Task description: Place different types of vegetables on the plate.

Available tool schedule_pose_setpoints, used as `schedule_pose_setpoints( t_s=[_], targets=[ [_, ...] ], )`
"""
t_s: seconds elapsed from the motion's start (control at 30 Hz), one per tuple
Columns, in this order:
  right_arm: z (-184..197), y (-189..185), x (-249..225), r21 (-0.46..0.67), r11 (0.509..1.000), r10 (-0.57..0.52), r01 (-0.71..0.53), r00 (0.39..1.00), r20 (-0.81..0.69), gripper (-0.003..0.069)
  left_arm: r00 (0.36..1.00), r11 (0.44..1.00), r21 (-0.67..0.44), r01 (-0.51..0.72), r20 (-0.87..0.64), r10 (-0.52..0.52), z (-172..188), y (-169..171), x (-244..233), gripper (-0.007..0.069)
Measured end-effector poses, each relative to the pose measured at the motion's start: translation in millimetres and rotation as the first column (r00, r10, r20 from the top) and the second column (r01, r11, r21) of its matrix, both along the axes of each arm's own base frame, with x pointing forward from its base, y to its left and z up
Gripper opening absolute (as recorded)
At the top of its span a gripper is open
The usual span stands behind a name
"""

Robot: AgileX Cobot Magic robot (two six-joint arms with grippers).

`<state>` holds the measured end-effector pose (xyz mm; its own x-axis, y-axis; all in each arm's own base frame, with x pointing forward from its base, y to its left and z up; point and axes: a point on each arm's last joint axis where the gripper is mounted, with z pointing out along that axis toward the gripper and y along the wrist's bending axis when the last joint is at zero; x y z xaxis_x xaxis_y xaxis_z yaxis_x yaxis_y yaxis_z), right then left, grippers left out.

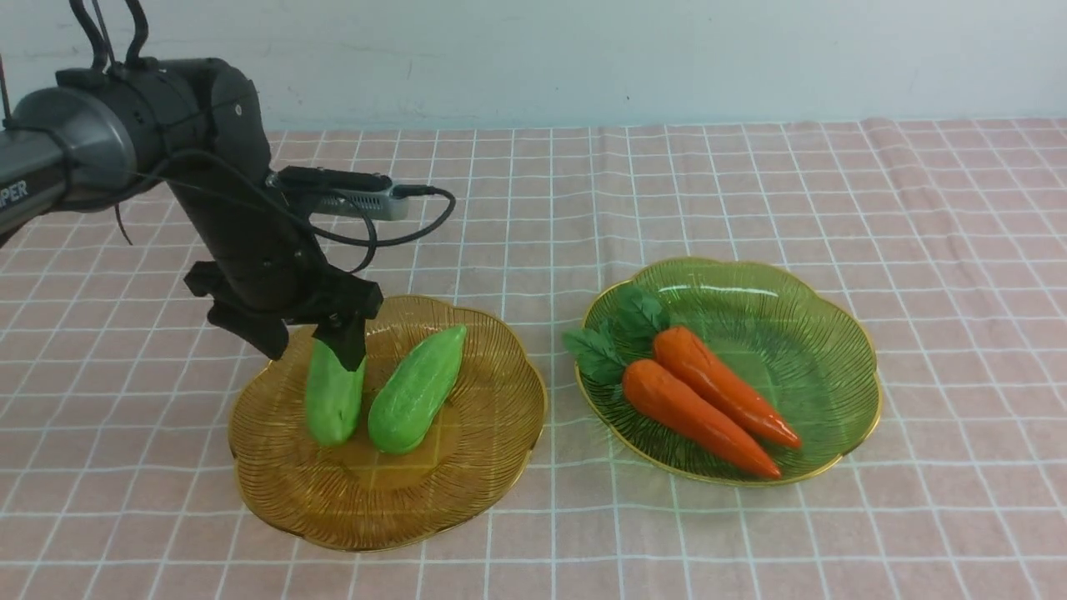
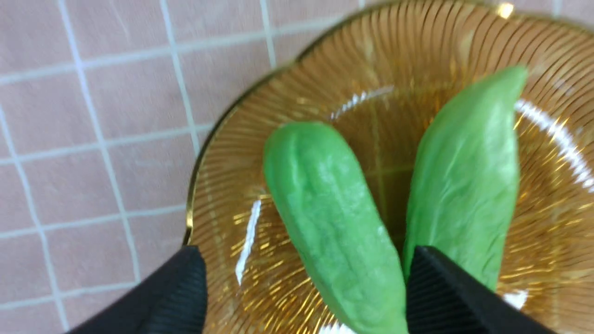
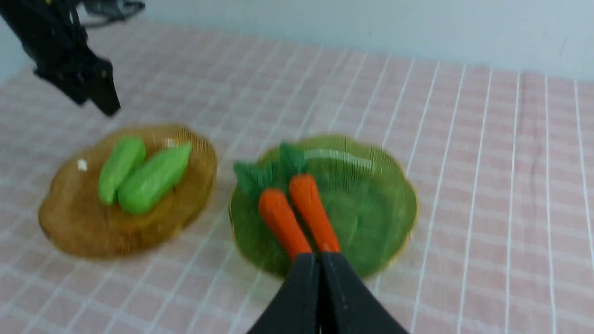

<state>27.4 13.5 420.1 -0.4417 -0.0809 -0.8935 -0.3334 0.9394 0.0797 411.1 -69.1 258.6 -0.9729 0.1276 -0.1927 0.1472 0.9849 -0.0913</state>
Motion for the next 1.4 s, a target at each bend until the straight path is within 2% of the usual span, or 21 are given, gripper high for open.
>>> schedule_pose_setpoints(
  t_s=[0.07,0.1,0.17,0.2,0.23,0.27,0.37,0.5,0.6,0.77,1.17,1.4],
  targets=[
    [-21.1,-5.2,-12.4,0.065,0.998,-0.019,0.010,0.988,0.151,-0.0015,0.999,1.000,-0.007,-0.006,0.036,0.006,11.9,-0.6,3.6,0.0506],
    [-39.4,-6.2,-14.9,0.124,0.992,-0.035,-0.001,0.958,0.285,-0.0015,0.999,1.000,-0.009,-0.007,0.048,0.007,15.3,-0.7,4.7,0.0483],
    [-65.5,-2.6,-3.6,0.180,0.983,-0.031,-0.045,0.917,0.397,-0.0015,0.998,1.000,-0.012,-0.006,0.064,0.007,20.2,-0.9,6.2,0.0407],
    [-78.3,-0.6,3.4,0.194,0.981,-0.070,-0.019,0.895,0.441,-0.0015,0.998,1.000,-0.012,-0.006,0.064,0.007,20.2,-0.9,6.2,0.0381],
    [-86.2,0.8,8.3,0.201,0.978,-0.047,-0.052,0.887,0.459,-0.0015,0.998,1.000,-0.012,-0.006,0.064,0.007,20.2,-0.9,6.2,0.0359],
    [-94.4,2.1,12.6,0.202,0.979,-0.078,-0.019,0.882,0.464,-0.0015,0.998,1.000,-0.012,-0.006,0.064,0.007,20.2,-0.9,6.2,0.0329],
    [-106.4,3.8,19.7,0.217,0.976,-0.093,-0.022,0.857,0.506,-0.0015,0.998,1.000,-0.012,-0.006,0.064,0.007,20.4,-0.9,6.2,0.0204],
    [-114.0,4.6,23.7,0.234,0.972,-0.108,-0.028,0.829,0.548,-0.0015,0.998,1.000,-0.011,-0.006,0.063,0.007,20.4,-0.9,6.2,0.0096],
    [-119.4,5.1,25.4,0.232,0.972,-0.108,-0.026,0.831,0.546,-0.0015,0.998,1.000,-0.011,-0.006,0.063,0.007,20.4,-0.9,6.1,0.0033],
    [-130.4,6.1,28.1,0.218,0.976,-0.100,-0.018,0.850,0.517,-0.0015,0.998,1.000,-0.011,-0.006,0.062,0.007,20.4,-0.9,6.1,-0.0001],
    [-141.6,7.0,29.3,0.184,0.983,-0.078,-0.004,0.896,0.437,-0.0015,0.998,1.000,-0.012,-0.006,0.066,0.007,21.8,-0.9,5.5,-0.0004],
    [-145.9,7.2,29.3,0.167,0.986,-0.069,0.002,0.914,0.399,-0.0015,0.992,1.000,-0.018,0.002,0.123,0.000,46.1,0.6,-4.3,-0.0004]
  ],
)
